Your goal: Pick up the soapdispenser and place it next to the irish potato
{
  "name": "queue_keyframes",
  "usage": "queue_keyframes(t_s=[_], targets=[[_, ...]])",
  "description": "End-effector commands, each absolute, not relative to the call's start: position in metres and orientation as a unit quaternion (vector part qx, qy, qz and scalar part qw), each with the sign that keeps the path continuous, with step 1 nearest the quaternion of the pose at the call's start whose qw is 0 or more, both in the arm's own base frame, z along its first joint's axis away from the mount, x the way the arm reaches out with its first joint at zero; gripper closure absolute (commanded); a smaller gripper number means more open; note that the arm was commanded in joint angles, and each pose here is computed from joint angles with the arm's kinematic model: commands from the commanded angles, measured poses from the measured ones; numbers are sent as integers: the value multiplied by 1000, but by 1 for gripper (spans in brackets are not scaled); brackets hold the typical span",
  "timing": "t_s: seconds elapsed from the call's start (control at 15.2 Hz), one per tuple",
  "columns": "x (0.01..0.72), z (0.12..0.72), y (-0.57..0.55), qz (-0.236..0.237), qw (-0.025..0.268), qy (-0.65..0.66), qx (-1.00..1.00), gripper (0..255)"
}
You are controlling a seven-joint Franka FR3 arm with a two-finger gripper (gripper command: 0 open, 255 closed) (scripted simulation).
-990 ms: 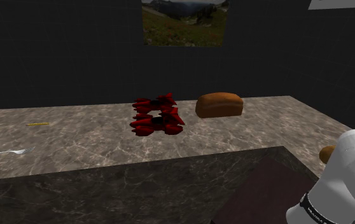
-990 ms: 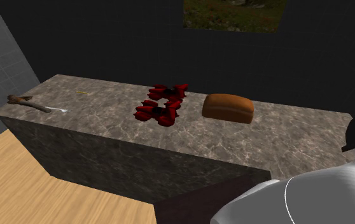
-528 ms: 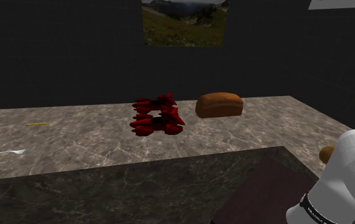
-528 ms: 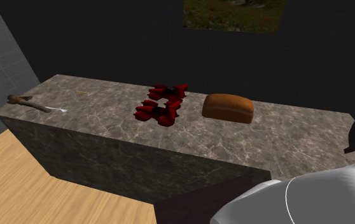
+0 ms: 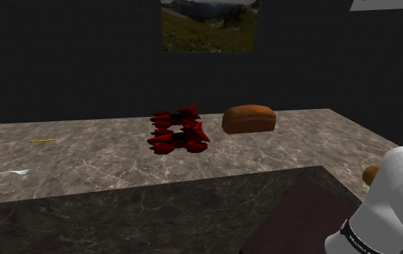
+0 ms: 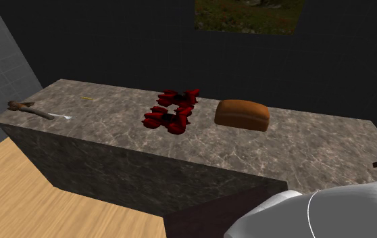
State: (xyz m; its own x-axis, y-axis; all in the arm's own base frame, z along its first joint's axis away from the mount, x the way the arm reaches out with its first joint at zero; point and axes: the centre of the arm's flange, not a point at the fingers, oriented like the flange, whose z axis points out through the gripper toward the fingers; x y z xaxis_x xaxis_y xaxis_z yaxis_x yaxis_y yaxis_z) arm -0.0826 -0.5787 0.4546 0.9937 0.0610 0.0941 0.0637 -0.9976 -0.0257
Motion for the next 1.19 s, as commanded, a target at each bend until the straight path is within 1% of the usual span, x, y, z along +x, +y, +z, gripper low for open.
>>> queue_keyframes(t_s=[0.0, 0.07, 0.59, 0.66, 0.99, 1.12], targets=[[-83, 443, -578, -47, 14, -31, -998, 255], [-83, 434, -578, -47, 14, -31, -998, 255], [-83, 434, -578, -47, 14, -31, -998, 255], [-83, 434, -578, -47, 14, -31, -998, 0], [-83, 434, -578, -47, 14, -31, -998, 0], [-85, 461, -579, -47, 14, -31, -998, 0]])
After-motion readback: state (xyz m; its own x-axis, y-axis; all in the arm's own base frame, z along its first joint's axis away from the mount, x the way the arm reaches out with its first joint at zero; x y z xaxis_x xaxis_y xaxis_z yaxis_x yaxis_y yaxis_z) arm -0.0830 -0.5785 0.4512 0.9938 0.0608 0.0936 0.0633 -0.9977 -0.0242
